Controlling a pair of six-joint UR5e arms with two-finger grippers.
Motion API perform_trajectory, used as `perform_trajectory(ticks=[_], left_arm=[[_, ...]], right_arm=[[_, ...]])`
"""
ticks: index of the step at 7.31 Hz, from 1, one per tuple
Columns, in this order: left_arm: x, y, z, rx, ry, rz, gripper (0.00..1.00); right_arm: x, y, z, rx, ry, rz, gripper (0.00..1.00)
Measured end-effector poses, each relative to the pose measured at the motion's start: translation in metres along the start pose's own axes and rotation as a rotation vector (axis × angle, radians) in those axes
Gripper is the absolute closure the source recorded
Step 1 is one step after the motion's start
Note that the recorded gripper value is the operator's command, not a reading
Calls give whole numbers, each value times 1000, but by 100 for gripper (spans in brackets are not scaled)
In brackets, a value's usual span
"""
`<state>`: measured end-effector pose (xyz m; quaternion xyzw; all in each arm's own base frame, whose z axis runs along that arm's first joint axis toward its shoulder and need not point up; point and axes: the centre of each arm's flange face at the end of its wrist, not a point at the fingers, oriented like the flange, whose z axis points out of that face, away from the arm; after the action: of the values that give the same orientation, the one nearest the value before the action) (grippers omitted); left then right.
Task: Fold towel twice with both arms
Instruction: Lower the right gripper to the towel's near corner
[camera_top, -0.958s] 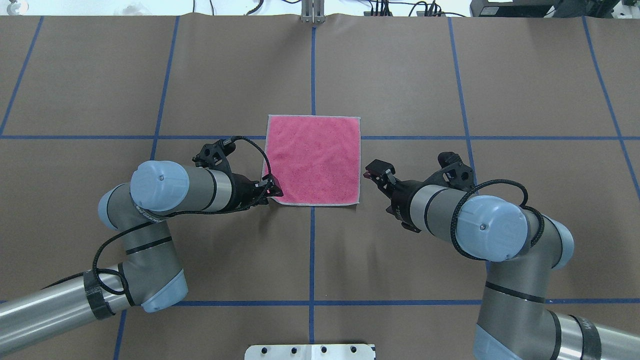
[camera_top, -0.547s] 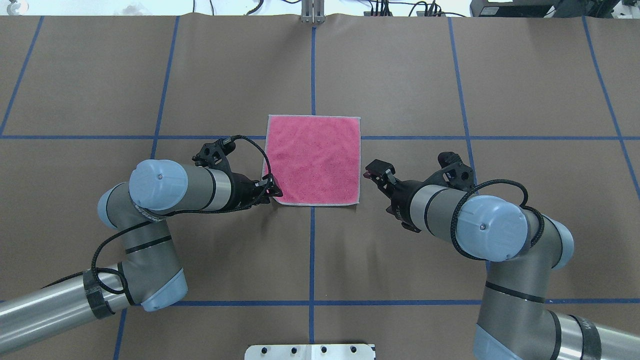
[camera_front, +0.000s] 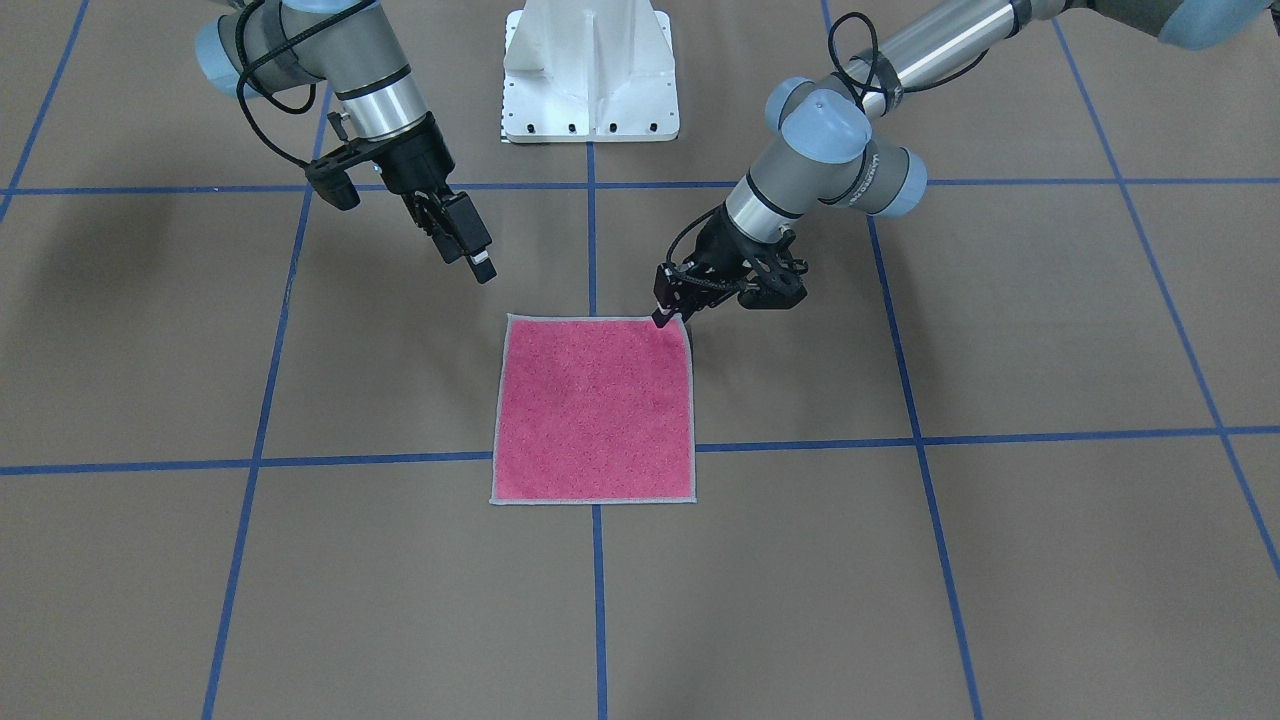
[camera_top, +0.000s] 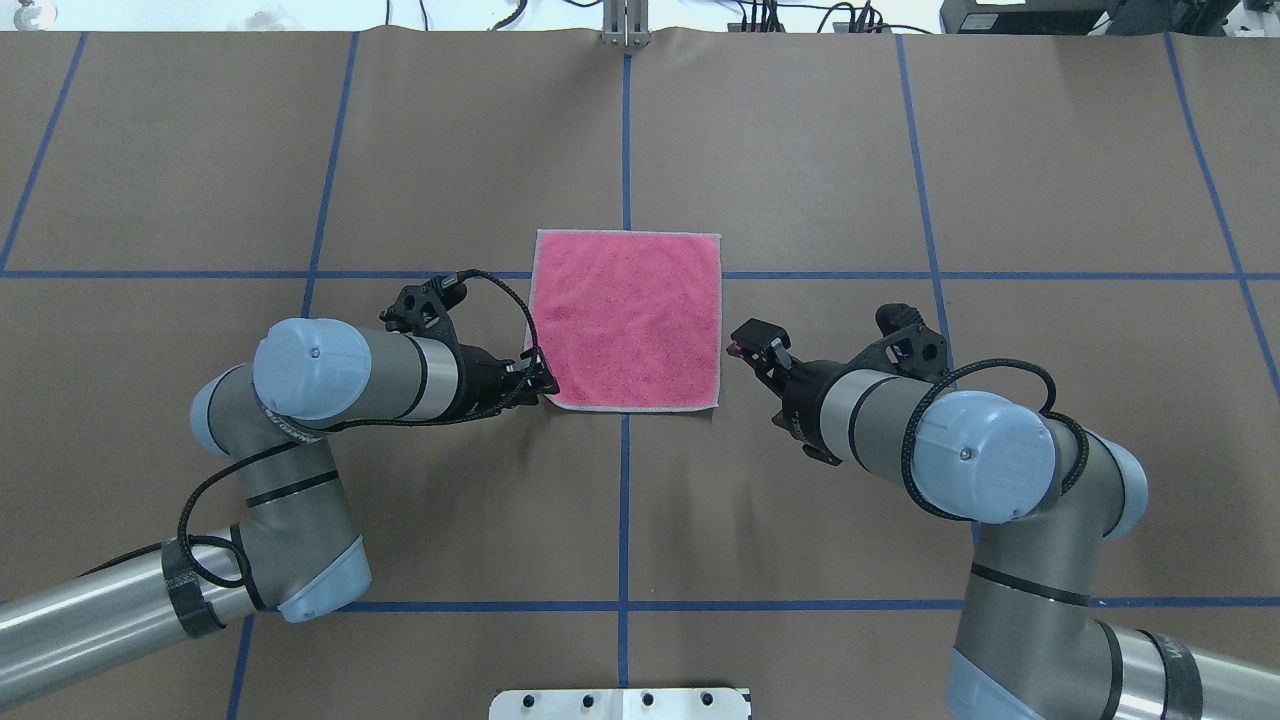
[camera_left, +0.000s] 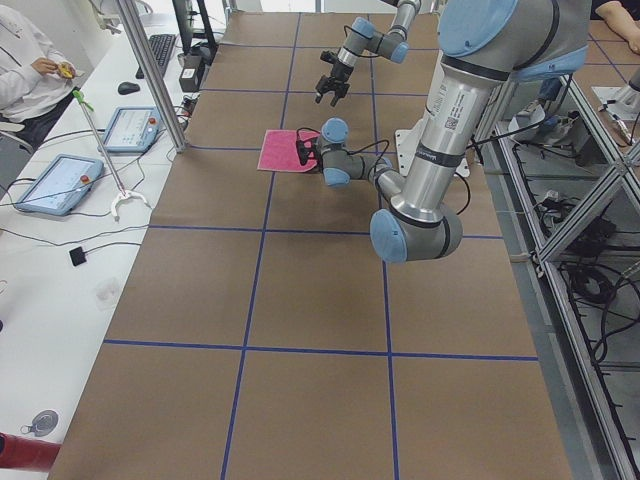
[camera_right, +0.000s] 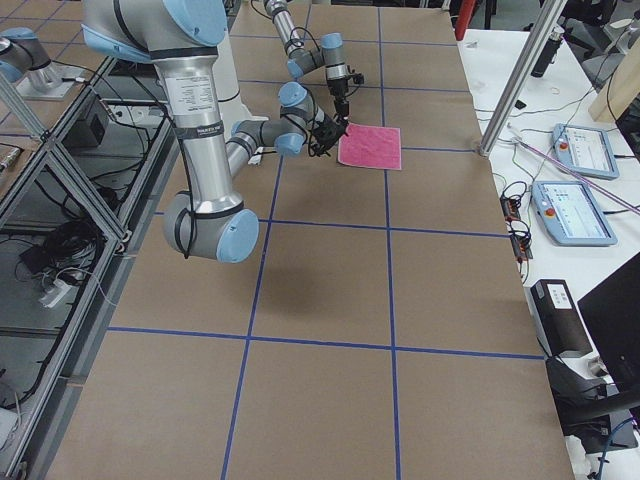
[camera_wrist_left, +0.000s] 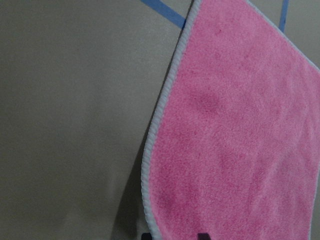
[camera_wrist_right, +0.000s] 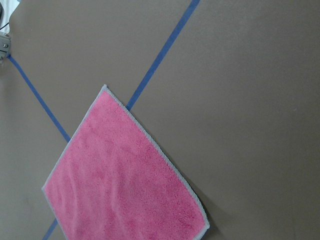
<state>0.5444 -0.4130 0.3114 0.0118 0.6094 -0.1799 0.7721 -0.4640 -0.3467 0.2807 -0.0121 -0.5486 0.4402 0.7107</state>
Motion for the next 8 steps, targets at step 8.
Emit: perform_trajectory(ticks=[8], left_arm=[[-9,0,-6,1,-5,-1,100]], right_arm=[[9,-5,3,9,19,-4,1]])
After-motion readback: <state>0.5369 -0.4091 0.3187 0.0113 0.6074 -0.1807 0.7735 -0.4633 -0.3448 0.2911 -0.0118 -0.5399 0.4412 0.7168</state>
